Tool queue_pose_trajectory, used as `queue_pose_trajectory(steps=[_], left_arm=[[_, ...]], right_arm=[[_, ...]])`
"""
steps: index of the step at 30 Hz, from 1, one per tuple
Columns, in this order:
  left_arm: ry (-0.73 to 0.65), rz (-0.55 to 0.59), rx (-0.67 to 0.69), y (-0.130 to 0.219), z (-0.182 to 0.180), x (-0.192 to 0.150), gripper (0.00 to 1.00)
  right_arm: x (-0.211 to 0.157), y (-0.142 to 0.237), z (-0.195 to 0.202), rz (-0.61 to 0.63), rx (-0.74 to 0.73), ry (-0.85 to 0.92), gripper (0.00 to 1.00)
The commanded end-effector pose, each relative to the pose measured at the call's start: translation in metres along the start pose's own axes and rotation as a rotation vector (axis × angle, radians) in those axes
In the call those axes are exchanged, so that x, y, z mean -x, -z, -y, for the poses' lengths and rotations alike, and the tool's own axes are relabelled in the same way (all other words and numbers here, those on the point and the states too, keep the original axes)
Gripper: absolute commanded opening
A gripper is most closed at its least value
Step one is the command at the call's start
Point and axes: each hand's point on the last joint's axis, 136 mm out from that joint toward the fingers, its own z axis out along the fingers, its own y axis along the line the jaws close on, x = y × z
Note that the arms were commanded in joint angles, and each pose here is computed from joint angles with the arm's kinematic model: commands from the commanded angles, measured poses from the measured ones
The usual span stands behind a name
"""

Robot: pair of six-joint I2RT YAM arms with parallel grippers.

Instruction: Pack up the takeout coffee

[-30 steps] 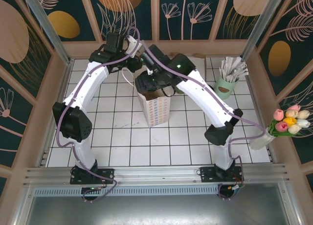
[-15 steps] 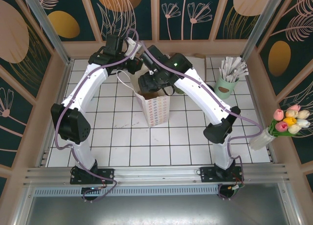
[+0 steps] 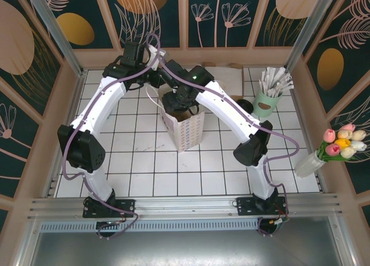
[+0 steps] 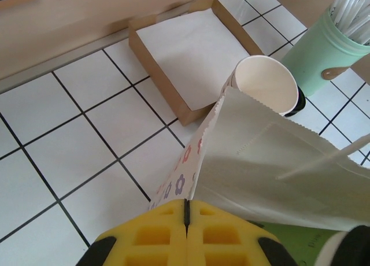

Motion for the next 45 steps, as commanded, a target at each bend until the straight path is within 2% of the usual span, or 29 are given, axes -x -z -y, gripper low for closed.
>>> queue_pose_trajectory(steps=[1,10,15,24,36,45], left_arm=[[0.014,0.001,-0.022,0.011,0.012,-0.001,0.0],[-0.017,0.006,-0.054,0.015,0.019,-0.001,0.0],[-0.006,-0.002,-0.016,0.014,0.012,-0.003,0.0],[0.063,-0.016,-0.063,0.013,0.02,-0.006,0.0],[0.037,-0.016,-0.067,0.01,0.019,-0.004,0.0],[0.032,-0.018,-0.062,0.009,0.018,-0.006,0.0]], right_arm=[[0.005,-0.005,0.013,-0.001,-0.03,-0.014,0.58],[0.002,-0.023,0.017,-0.042,-0.02,0.031,0.58],[-0.009,-0.035,0.016,-0.096,-0.019,0.085,0.56],[-0.024,-0.041,0.015,-0.148,0.022,0.094,0.56],[-0.029,-0.03,0.017,-0.165,0.026,0.041,0.56],[-0.035,-0.041,0.024,-0.164,-0.068,0.056,0.56]])
